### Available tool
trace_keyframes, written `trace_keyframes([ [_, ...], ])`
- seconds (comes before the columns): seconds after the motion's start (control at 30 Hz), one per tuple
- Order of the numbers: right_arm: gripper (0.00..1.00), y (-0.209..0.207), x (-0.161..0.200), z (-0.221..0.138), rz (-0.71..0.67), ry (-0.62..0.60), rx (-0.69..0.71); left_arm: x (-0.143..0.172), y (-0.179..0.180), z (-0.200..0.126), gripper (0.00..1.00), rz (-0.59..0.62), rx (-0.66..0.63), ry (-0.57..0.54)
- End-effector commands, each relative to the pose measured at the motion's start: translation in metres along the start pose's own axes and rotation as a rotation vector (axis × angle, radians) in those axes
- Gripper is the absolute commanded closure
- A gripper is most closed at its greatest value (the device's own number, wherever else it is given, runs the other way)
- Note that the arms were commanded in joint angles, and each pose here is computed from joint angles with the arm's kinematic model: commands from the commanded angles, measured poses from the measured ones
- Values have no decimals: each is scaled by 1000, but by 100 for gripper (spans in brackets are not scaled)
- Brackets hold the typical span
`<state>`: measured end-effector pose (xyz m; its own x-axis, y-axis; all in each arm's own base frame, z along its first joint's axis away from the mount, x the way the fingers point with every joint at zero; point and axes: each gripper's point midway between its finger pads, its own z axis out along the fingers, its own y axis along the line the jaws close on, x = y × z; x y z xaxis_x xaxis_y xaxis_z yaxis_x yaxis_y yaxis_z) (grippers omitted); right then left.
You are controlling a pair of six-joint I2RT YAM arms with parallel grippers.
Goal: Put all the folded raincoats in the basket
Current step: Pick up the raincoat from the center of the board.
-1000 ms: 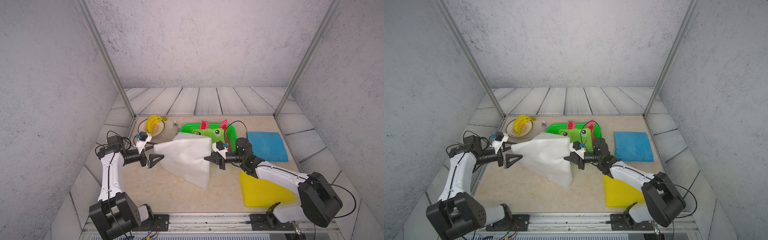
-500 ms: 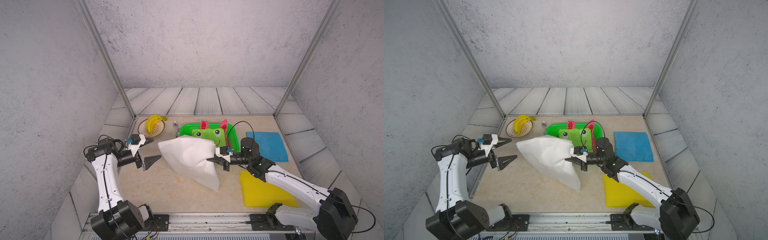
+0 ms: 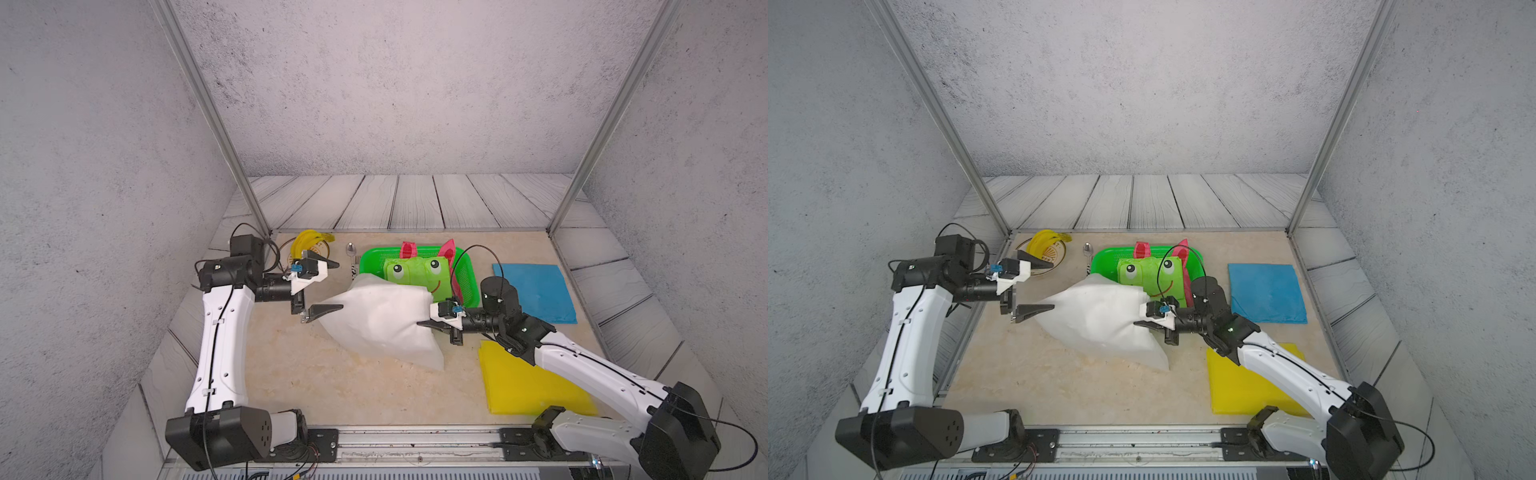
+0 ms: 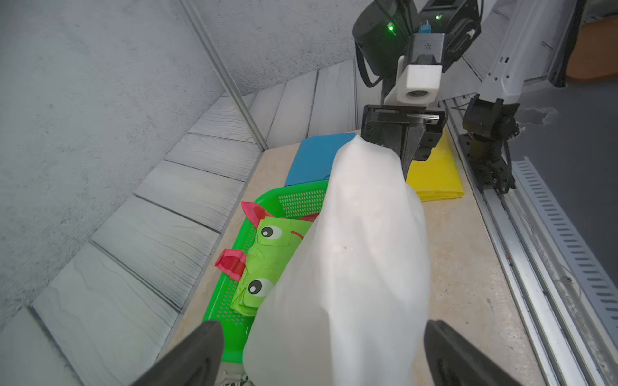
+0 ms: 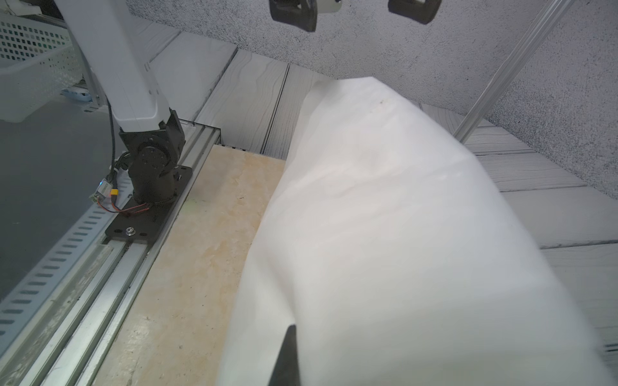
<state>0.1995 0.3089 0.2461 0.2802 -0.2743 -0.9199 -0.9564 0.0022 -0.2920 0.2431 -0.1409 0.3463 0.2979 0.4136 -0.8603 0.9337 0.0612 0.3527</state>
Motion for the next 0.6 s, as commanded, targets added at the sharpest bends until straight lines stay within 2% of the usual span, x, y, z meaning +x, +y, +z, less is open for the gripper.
trace_keyframes([
  [0.0,100,0,-5,-2,-39,-4,19,5,-1,18,1,-1,80,86],
  [0.23,100,-3,-5,-3,-67,10,39,29,-24,69,0,38,277,235],
  [0.57,100,-1,0,-3,-97,37,43,28,-32,100,0,-37,386,258],
])
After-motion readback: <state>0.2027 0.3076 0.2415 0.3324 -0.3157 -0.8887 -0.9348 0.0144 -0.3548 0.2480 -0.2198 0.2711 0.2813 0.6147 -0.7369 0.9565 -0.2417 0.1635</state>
